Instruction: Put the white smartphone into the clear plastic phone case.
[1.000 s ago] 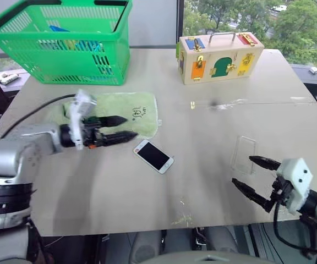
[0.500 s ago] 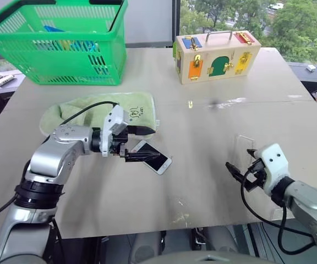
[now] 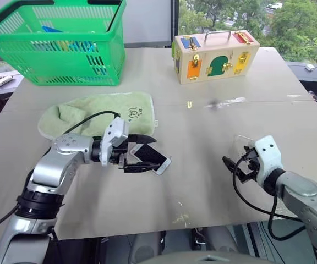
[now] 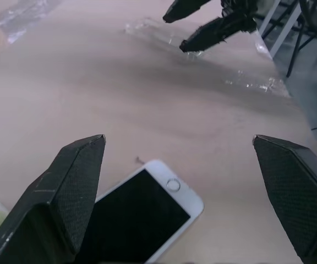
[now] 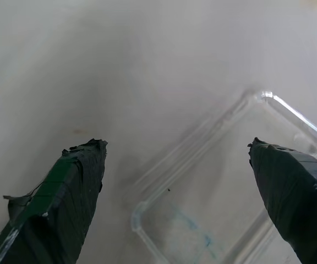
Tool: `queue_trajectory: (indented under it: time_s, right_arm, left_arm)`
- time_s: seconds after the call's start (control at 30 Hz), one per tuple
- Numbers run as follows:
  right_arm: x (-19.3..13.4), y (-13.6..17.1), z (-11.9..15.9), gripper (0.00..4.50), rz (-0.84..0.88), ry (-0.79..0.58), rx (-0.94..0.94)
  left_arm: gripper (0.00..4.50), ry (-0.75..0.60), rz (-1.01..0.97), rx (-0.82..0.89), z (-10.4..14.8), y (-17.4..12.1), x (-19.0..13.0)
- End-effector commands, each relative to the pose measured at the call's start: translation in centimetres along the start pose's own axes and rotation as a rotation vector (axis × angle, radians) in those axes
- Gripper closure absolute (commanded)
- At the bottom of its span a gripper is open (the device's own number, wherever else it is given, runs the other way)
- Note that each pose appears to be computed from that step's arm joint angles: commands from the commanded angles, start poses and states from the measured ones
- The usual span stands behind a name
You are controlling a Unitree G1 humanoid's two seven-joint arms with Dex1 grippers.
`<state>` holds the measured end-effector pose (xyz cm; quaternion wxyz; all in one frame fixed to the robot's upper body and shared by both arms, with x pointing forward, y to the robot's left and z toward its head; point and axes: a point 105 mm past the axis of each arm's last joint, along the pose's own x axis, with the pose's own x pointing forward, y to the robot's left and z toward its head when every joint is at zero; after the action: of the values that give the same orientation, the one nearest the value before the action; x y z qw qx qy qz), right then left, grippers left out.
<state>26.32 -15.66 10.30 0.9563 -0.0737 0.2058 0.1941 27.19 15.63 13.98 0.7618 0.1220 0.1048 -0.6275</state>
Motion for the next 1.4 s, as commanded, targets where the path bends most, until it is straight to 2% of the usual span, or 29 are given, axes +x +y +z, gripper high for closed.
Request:
queue_trajectory:
  time_s: [0.03, 0.1, 0.2, 0.27, 0.33, 0.43, 0.47, 0.57, 0.63, 0.73, 0.9, 1.07, 1.27, 1.3, 1.33, 1.4]
  right_arm:
    - [0.7, -1.1, -0.6, 0.0, -0.06, 0.066, 0.053]
    - [1.3, -1.5, -1.2, 0.0, -0.086, 0.106, 0.085]
    - [2.0, -1.9, -2.0, 0.84, -0.097, 0.149, 0.13]
    - [2.1, -2.0, -2.1, 1.9, -0.1, 0.162, 0.121]
    - [2.1, -2.1, -1.9, 2.74, -0.097, 0.164, 0.106]
    - [2.1, -1.5, -1.3, 4.21, -0.048, 0.157, 0.016]
    - [2.1, -1.2, -1.1, 4.44, -0.033, 0.154, -0.006]
    - [2.0, 0.6, 0.9, 4.44, 0.093, 0.066, -0.096]
    - [2.1, 2.6, 2.8, 4.44, 0.235, 0.001, -0.178]
    - [3.1, 4.9, 4.1, 4.44, 0.392, -0.012, -0.308]
    - [6.7, 7.6, 5.8, 4.44, 0.511, -0.014, -0.458]
    - [10.2, 8.1, 6.2, 4.44, 0.539, 0.03, -0.527]
    - [10.8, 9.0, 5.7, 4.44, 0.654, 0.062, -0.529]
    - [10.6, 9.2, 5.5, 3.84, 0.683, 0.065, -0.532]
    - [10.4, 9.3, 5.5, 3.58, 0.697, 0.066, -0.534]
    - [10.2, 8.6, 6.3, 2.58, 0.658, 0.023, -0.531]
  left_arm:
    - [0.04, 0.009, 0.04, 0.049, 0.0, 0.1, -0.9]
    - [0.04, 0.007, 0.044, 0.052, -0.2, -0.1, -0.9]
    - [0.0, -0.001, 0.058, 0.054, -0.2, -0.1, -0.9]
    - [0.0, -0.004, 0.069, 0.053, -0.3, -0.1, -1.0]
    - [0.0, -0.009, 0.085, 0.05, -0.4, -0.1, -1.2]
    - [0.0, -0.017, 0.105, 0.048, -0.6, -0.2, -1.3]
    - [0.0, -0.019, 0.109, 0.047, -0.6, -0.2, -1.3]
    - [0.0, -0.028, 0.131, 0.034, -0.8, -0.2, -1.4]
    - [0.0, -0.033, 0.152, 0.012, -1.0, 0.0, -1.7]
    - [0.0, -0.024, 0.175, -0.006, -1.6, 0.0, -2.1]
    - [0.0, -0.014, 0.216, -0.024, -2.3, 0.0, -2.8]
    - [0.0, -0.006, 0.252, -0.03, -2.6, -0.6, -3.5]
    - [0.0, -0.012, 0.313, -0.054, -3.0, -0.9, -4.0]
    - [0.0, -0.013, 0.321, -0.059, -3.1, -0.9, -4.0]
    - [0.0, -0.015, 0.327, -0.063, -3.1, -0.8, -4.0]
    - [0.0, -0.022, 0.384, -0.1, -3.1, 0.1, -4.2]
